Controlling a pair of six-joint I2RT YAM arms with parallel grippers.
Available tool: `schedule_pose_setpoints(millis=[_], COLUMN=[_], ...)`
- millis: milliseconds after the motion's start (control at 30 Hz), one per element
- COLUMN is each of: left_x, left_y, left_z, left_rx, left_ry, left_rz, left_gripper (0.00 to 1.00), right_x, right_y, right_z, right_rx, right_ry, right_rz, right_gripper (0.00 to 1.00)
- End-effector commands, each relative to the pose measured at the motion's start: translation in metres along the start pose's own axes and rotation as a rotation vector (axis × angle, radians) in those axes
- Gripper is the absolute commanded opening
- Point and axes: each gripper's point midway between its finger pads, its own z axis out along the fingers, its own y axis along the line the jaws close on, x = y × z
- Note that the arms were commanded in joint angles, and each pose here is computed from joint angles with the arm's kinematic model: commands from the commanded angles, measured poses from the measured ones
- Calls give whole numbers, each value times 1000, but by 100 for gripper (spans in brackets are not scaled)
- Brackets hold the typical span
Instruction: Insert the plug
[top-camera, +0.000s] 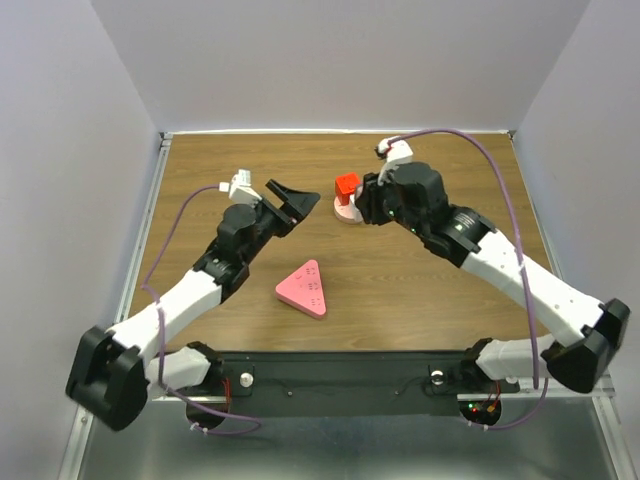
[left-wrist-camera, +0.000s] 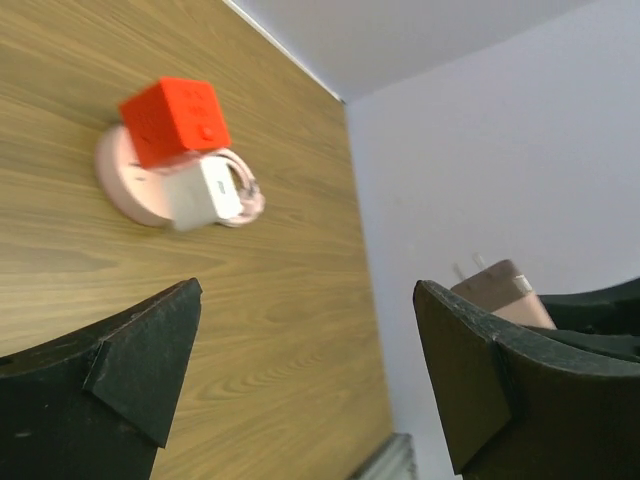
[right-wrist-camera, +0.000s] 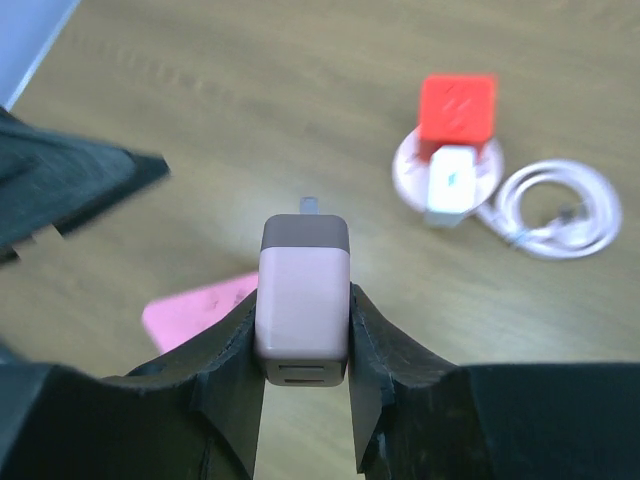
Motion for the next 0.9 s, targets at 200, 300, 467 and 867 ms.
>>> schedule_pose_setpoints(millis=[200,300,467,867], left_x=[0,17,36,90], left_y=[99,113,129,172], left_z=[-62,-68,-72,-98], left_rx=[-369,-385,-401,-447], left_ry=[-50,11,84,283], left_rz=[201,189,177,130], left_gripper=[99,99,99,99], right_x=[98,107,111,117], right_y=[65,77,88,91], right_z=[13,17,22,37], right_rx=[-317,-375,-427,-416], right_ry=[504,557,598,644], right_rz=[102,119,137,142], right_gripper=[0,1,0,0])
